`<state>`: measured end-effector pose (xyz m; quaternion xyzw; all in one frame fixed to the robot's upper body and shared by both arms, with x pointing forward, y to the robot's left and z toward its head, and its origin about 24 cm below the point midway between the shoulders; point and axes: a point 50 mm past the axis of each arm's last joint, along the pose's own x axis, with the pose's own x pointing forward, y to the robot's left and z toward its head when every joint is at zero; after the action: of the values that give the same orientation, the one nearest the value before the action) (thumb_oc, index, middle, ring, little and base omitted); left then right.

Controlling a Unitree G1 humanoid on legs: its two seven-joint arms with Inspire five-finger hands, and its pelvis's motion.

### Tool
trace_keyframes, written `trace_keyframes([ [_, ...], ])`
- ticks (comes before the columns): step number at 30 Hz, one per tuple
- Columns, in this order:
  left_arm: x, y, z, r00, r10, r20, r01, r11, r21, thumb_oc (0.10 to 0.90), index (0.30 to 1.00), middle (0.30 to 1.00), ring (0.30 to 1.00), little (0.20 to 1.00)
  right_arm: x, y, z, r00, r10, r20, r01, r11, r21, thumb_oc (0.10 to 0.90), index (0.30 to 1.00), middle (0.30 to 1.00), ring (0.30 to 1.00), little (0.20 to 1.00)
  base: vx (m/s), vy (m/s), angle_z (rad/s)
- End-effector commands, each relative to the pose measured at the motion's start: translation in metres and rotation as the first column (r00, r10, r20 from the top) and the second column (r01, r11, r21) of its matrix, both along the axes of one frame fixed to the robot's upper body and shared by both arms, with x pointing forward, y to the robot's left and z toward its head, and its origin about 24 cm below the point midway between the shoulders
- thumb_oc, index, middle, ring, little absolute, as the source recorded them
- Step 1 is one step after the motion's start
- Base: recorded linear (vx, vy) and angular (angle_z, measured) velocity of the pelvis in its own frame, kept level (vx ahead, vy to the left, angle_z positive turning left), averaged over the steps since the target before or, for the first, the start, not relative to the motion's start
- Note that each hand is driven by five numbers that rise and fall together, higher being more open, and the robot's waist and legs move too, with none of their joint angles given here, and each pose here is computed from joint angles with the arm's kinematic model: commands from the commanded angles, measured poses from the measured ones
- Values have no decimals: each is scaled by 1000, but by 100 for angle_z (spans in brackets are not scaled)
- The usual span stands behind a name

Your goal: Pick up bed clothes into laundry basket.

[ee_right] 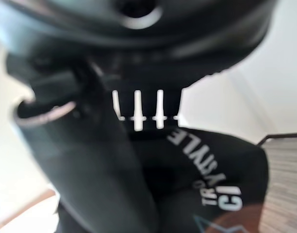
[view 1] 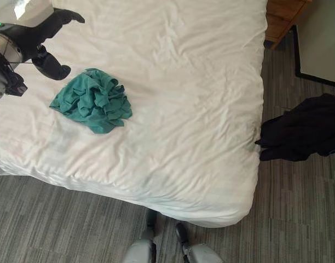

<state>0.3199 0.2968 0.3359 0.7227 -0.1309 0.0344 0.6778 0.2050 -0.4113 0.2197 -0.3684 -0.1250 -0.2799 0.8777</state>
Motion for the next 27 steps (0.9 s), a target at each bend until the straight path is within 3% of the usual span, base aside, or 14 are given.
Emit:
trace_keyframes([
  [1, -7, 4, 29, 991, 6, 135, 3, 998, -67, 800, 900, 900, 900, 900, -25, -1, 78, 952, -8, 307, 48, 991, -122, 400, 300, 300, 300, 300, 0, 0, 0],
  [5, -2, 5, 19, 991, 53, 126, -55, 998, 13, 800, 900, 900, 900, 900, -25, 0, 76, 956, -15, 294, 56, 990, -132, 400, 300, 300, 300, 300, 0, 0, 0],
  [10, 16, 18, -20, 993, 114, 23, -112, 990, -91, 800, 900, 900, 900, 900, -21, 3, 73, 956, 5, 294, 32, 992, -120, 400, 300, 300, 300, 300, 0, 0, 0],
  [21, 47, 34, -59, 961, 277, -8, -269, 925, -269, 800, 900, 900, 900, 900, 0, 32, 66, 929, 137, 342, -106, 988, -109, 400, 300, 300, 300, 300, -44, -21, -5],
  [22, 46, 39, -64, 957, 288, -18, -280, 912, -301, 773, 860, 860, 860, 860, 0, 35, 64, 928, 146, 343, -114, 987, -110, 400, 300, 300, 300, 300, 0, -11, -8],
  [23, 44, 45, -69, 954, 299, -31, -290, 887, -360, 400, 300, 300, 300, 300, 0, 37, 63, 925, 155, 347, -123, 986, -114, 400, 300, 300, 300, 300, 10, 2, -5],
  [27, 33, 57, -70, 965, 260, 9, -200, 766, -611, 400, 300, 300, 300, 300, -4, 36, 62, 920, 143, 366, -116, 989, -95, 400, 300, 300, 300, 300, 21, 25, -11],
])
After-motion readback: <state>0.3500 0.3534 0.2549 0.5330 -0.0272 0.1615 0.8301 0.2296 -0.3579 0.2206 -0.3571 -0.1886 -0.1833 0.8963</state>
